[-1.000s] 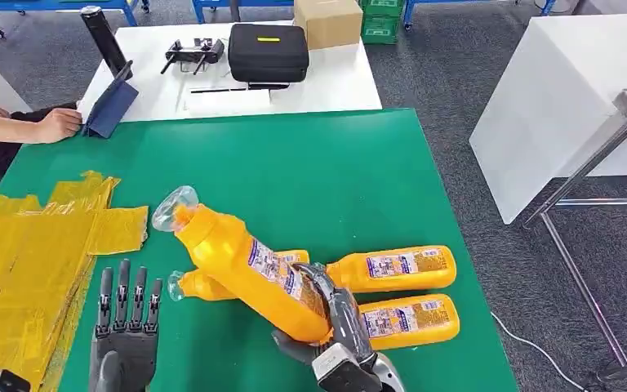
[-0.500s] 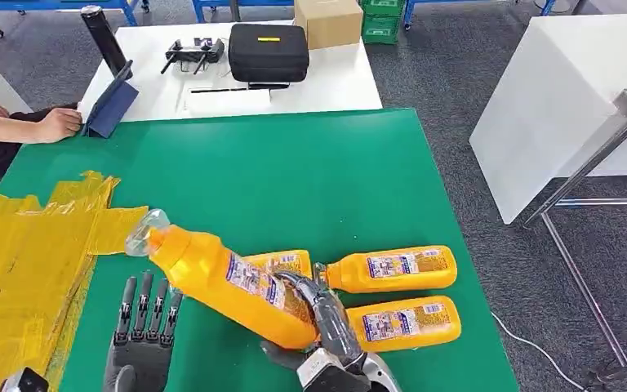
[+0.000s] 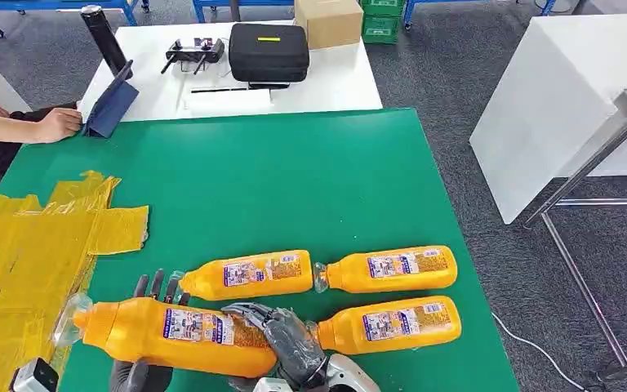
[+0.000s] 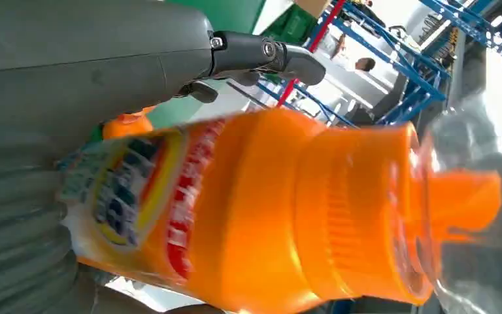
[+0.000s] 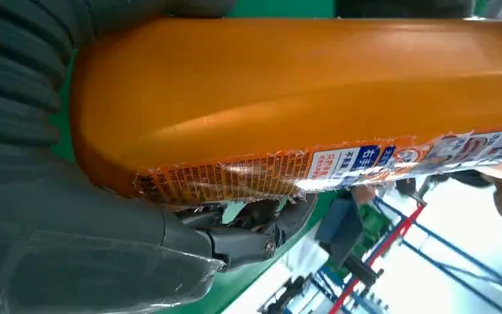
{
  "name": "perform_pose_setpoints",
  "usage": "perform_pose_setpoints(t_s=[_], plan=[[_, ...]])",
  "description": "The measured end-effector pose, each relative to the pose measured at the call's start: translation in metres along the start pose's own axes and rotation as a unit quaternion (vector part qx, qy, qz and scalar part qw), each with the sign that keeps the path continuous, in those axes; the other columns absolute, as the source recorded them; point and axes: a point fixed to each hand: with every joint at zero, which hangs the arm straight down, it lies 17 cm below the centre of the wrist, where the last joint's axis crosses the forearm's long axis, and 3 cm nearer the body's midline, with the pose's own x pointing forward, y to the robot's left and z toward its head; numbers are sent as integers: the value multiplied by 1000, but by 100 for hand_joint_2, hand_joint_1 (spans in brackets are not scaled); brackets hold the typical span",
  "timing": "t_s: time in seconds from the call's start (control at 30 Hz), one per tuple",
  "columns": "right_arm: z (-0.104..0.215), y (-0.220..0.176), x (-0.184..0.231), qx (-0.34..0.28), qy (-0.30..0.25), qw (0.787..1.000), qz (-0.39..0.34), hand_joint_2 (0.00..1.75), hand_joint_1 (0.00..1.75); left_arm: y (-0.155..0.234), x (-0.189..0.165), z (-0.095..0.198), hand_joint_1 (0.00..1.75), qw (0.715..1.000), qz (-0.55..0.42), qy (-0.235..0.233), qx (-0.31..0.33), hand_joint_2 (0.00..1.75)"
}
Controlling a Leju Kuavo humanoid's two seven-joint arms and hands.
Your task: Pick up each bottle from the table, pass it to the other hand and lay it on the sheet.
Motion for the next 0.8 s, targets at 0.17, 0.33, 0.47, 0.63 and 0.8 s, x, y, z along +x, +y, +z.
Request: perform_pose_setpoints(t_s=[0.17, 0.33, 0.47, 0.63, 0.8], plan=[[-2, 11, -6, 23, 4, 1000, 4, 175, 175, 2, -1, -2, 0, 1000, -3, 2, 0, 175], [-2, 19, -14, 38, 10, 999, 4, 175, 175, 4, -6, -2, 0, 1000, -23, 11, 1, 175], [-2, 24, -17, 46, 13, 999, 5, 175, 175, 5, -7, -2, 175, 999, -30, 13, -1, 175], [-2, 25, -20, 48, 16, 999, 4, 175, 175, 5, -9, -1, 175, 999, -43, 14, -4, 175], [-3, 18, -23, 30, 19, 999, 15, 175, 175, 3, -7, -1, 175, 999, -53, 8, -11, 175]])
